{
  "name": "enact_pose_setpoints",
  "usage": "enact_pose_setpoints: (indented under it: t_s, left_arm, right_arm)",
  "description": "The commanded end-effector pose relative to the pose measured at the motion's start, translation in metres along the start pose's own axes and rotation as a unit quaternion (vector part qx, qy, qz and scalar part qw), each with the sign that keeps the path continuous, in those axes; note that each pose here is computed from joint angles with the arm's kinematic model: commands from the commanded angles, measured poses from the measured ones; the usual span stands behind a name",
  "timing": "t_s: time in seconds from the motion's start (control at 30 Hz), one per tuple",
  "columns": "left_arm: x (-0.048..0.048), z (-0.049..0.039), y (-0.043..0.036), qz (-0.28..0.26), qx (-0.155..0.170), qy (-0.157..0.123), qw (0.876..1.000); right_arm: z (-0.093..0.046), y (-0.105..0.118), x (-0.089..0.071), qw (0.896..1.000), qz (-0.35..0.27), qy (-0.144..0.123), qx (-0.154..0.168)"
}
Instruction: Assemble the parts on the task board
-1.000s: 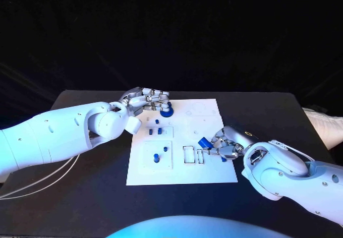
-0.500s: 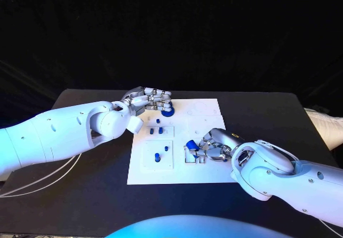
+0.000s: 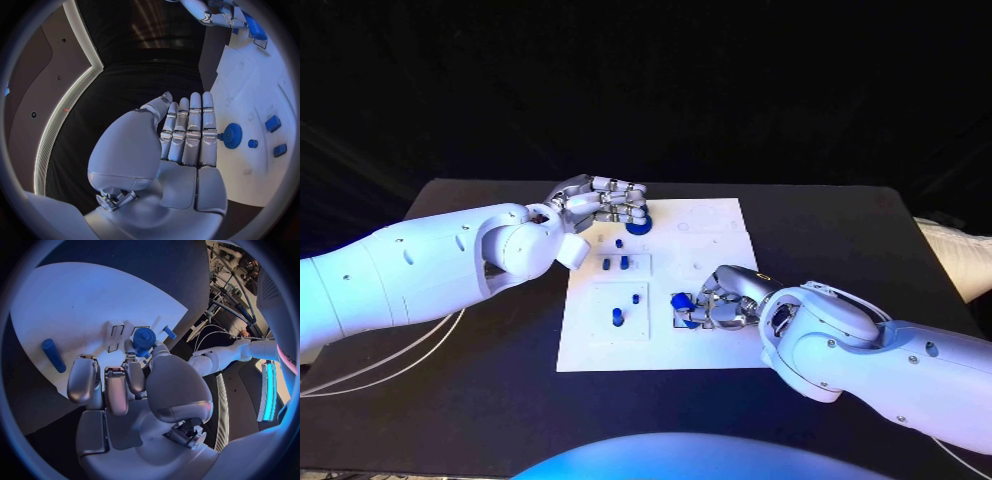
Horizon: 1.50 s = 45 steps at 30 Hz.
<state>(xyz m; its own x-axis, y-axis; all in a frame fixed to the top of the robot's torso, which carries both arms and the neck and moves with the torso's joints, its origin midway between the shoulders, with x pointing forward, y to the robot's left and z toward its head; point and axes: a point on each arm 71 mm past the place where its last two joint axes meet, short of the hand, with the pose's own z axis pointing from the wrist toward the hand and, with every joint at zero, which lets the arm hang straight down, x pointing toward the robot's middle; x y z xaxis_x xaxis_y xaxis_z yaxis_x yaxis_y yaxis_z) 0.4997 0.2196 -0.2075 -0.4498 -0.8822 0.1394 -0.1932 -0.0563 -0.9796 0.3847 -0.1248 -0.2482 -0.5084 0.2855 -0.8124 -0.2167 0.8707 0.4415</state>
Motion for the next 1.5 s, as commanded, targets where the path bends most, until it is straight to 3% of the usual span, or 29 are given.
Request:
enact_pose_setpoints:
  t_s: [0.03,0.57,1.0,1.5]
  left_arm:
    - [0.0016,0.0002,-0.0009,-0.002,0.004,0.004,1.0]
    - [0.0011,0.0001,-0.001,-0.002,0.005,0.003,1.0]
    - [0.0011,0.0003,-0.0008,-0.002,0.004,0.004,1.0]
    - [0.001,0.0004,-0.0005,-0.003,0.002,0.005,1.0]
  right_arm:
    - [0.0007,-0.0008,0.0014,1.0,-0.019,0.007,0.008]
    - [0.0015,-0.0014,0.0003,0.999,-0.048,-0.002,0.015]
    - [0.0002,0.0016,-0.0013,0.999,-0.049,-0.014,0.0]
    - [0.0039,0.0017,0.0016,0.998,-0.061,-0.002,0.002]
